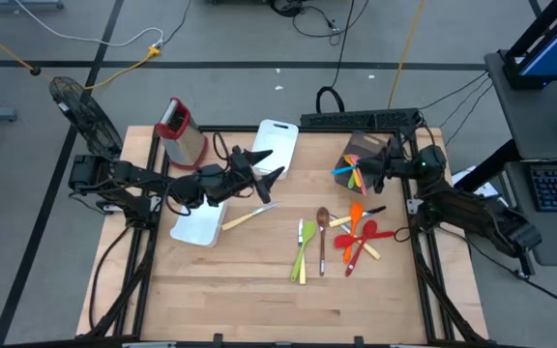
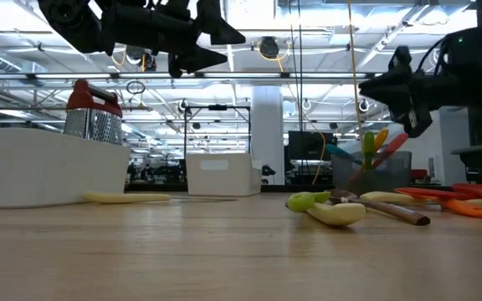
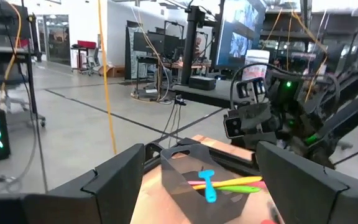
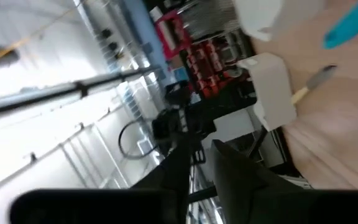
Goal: Pick & Place Kitchen Items
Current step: Put the red serving spoon into the top white bin
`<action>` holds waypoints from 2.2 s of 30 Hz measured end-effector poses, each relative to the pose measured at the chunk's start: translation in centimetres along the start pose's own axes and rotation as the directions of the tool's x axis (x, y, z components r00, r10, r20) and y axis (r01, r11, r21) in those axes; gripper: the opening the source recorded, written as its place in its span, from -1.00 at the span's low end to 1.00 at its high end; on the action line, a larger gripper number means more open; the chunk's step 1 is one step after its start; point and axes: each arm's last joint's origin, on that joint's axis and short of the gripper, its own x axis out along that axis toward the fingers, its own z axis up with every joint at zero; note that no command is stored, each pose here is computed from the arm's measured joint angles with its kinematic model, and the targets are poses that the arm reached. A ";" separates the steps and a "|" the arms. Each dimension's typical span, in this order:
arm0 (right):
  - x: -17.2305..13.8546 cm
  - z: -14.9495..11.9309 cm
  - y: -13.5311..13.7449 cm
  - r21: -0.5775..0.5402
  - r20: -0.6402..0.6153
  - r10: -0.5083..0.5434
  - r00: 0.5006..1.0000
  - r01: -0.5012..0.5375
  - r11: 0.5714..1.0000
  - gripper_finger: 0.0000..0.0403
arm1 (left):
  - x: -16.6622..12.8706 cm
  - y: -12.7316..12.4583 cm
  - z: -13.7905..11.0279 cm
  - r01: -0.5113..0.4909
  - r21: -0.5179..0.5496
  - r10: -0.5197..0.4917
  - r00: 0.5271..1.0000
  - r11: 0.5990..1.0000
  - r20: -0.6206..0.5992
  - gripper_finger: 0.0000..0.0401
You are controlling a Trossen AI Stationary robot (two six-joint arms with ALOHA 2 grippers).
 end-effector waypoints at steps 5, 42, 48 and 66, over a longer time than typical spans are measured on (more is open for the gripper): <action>0.3 -1.8 1.3 -0.171 -0.110 0.075 0.991 -0.093 0.981 -0.86 | 0.0 0.0 0.0 0.002 -0.029 -0.002 1.000 1.000 0.000 0.55; 4.2 -12.9 4.7 -0.671 -0.241 -0.610 0.755 0.324 0.667 -1.00 | -0.1 -0.1 -0.9 0.064 0.130 -0.052 0.994 0.989 -0.095 0.55; 3.1 -14.5 3.5 -0.636 -0.127 -0.759 0.639 0.534 0.557 -1.00 | -0.1 -0.1 -1.0 0.072 0.217 -0.051 0.994 0.974 -0.101 0.55; 1.6 -16.8 0.2 -0.413 -0.063 -0.945 0.322 0.853 0.319 -1.00 | -0.1 -0.1 -1.2 0.079 0.256 -0.048 0.991 0.963 -0.123 0.55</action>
